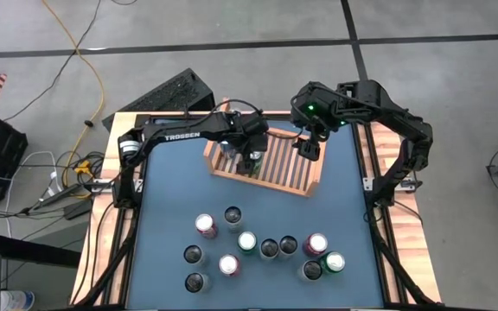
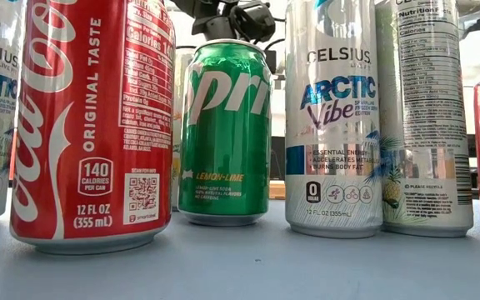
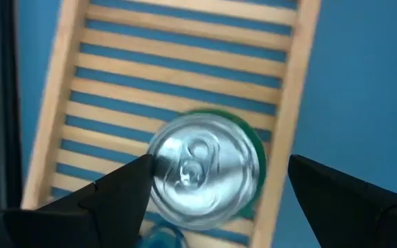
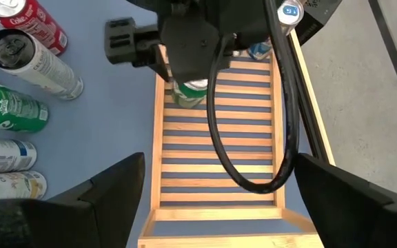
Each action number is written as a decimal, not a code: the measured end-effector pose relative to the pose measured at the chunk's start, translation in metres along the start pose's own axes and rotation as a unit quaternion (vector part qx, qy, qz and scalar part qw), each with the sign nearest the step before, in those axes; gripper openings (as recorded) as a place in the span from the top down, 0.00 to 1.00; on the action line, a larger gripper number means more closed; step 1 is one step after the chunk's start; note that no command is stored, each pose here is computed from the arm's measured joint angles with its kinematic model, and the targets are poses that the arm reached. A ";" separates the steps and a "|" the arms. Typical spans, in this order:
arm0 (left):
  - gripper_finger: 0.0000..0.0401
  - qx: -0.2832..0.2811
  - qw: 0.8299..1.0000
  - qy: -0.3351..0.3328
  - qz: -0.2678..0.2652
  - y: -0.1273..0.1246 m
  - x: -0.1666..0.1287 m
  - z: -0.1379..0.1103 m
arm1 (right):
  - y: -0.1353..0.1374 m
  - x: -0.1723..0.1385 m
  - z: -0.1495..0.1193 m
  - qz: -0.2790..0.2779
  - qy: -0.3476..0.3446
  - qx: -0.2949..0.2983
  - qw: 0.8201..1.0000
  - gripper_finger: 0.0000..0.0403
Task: Place canned beverage on shelf
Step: Put the green soda can on the shelf
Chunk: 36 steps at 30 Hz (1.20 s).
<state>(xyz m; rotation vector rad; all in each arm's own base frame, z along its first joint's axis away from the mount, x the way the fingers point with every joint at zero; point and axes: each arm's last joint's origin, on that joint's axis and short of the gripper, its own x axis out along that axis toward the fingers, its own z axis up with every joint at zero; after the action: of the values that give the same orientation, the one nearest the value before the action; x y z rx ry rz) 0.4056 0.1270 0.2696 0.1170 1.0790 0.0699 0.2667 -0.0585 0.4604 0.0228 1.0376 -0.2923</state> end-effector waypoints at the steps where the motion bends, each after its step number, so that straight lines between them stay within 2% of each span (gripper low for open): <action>1: 0.20 -0.002 1.000 0.003 -0.002 0.000 -0.003 0.000 | 0.000 0.000 0.000 0.000 0.000 0.000 1.000 0.11; 9: 0.20 -0.025 0.999 -0.028 0.013 0.005 -0.024 0.015 | 0.000 0.000 0.000 0.000 0.000 -0.005 1.000 0.11; 16: 0.20 -0.157 0.987 -0.023 0.036 0.009 -0.027 0.014 | 0.000 0.000 0.000 0.000 0.000 -0.009 1.000 0.14; 21: 0.20 -0.197 0.978 -0.014 0.071 0.002 -0.027 0.015 | 0.000 0.000 0.000 0.000 0.002 -0.016 1.000 0.14; 32: 0.20 -0.282 0.952 -0.032 0.114 -0.011 -0.011 0.020 | 0.000 0.000 0.000 0.000 0.001 -0.018 1.000 0.14; 36: 0.20 -0.284 0.953 -0.008 0.100 -0.019 0.009 0.019 | 0.000 0.000 0.000 0.000 0.002 -0.018 1.000 0.14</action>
<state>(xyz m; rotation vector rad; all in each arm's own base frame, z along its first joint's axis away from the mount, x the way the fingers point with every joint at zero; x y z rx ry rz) 0.4265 0.1085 0.2684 -0.2938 0.9903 0.5569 0.2663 -0.0587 0.4603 -0.0092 1.0459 -0.2737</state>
